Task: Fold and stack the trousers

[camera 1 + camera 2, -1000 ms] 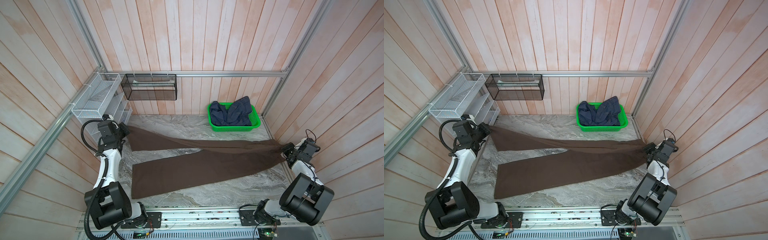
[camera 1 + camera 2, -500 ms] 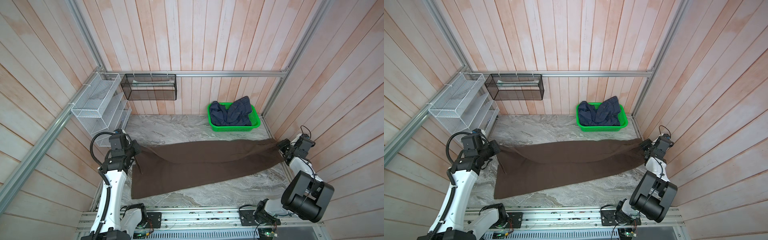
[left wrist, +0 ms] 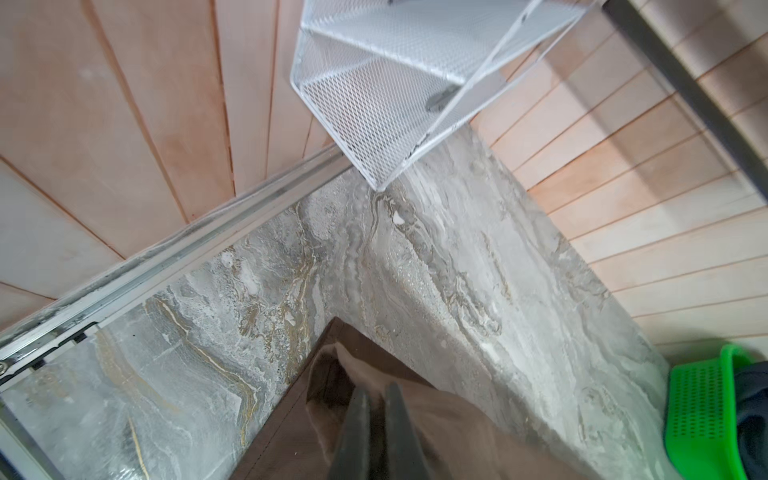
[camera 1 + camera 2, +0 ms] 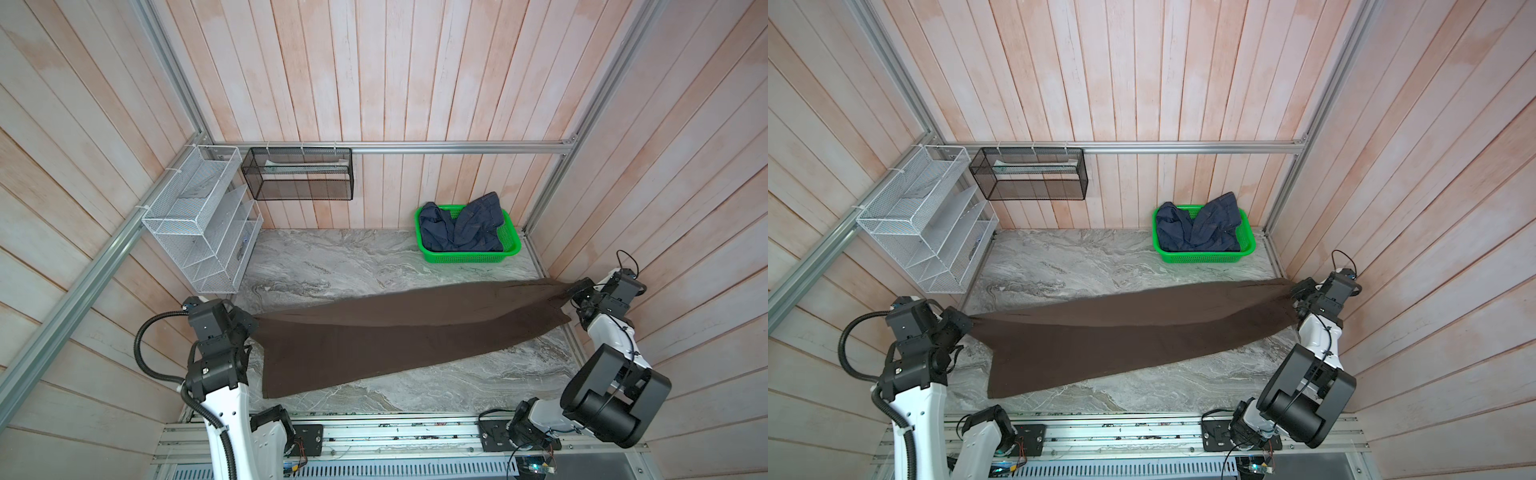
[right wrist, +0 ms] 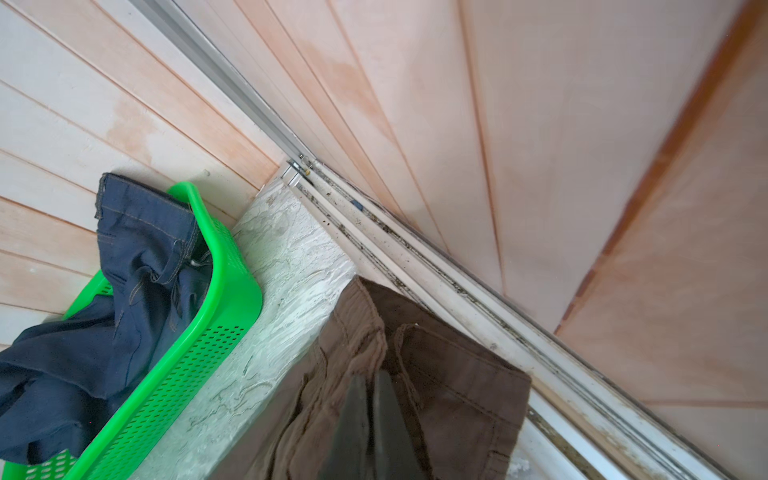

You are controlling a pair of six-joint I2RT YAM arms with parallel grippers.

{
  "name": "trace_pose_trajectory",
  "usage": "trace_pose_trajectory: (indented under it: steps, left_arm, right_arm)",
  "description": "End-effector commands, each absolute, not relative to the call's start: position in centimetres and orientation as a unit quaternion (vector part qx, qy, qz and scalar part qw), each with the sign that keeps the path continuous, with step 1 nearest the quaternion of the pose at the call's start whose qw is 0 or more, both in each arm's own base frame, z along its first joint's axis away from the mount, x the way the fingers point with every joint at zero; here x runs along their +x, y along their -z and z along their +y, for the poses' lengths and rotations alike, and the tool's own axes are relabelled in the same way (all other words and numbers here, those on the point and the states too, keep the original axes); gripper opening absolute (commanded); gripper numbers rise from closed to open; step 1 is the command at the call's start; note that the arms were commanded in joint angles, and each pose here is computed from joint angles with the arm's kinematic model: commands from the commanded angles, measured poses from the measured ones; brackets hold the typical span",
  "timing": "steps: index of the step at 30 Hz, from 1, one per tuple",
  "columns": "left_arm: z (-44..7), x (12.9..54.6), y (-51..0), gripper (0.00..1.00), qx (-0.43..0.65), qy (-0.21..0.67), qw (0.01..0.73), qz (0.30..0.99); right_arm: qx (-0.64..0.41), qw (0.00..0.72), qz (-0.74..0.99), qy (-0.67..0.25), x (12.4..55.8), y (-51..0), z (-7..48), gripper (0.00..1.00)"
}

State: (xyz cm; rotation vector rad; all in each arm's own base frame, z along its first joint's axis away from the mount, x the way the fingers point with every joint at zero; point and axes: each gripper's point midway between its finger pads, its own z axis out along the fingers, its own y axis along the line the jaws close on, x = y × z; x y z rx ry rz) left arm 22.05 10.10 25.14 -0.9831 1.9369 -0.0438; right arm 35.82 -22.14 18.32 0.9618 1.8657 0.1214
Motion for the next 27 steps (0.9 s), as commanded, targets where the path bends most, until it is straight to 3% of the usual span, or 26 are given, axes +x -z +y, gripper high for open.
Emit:
trace_pose_trajectory:
  steps: [1,6,27]
  left_arm:
    - [9.8,20.9,-26.6,0.00,-0.411,0.022,0.475,0.778]
    - [8.8,20.7,-22.9,0.00,-0.417,0.047,0.435,0.797]
    - [8.5,20.3,-20.8,0.00,-0.455,0.052,0.406,0.791]
  right_arm:
    - [0.392,0.519,0.759,-0.017,34.9,-21.0,-23.3,0.00]
    - [0.398,0.511,0.761,-0.017,34.1,-19.8,-23.1,0.00]
    - [0.426,0.457,0.781,0.012,32.1,-14.1,-22.8,0.00]
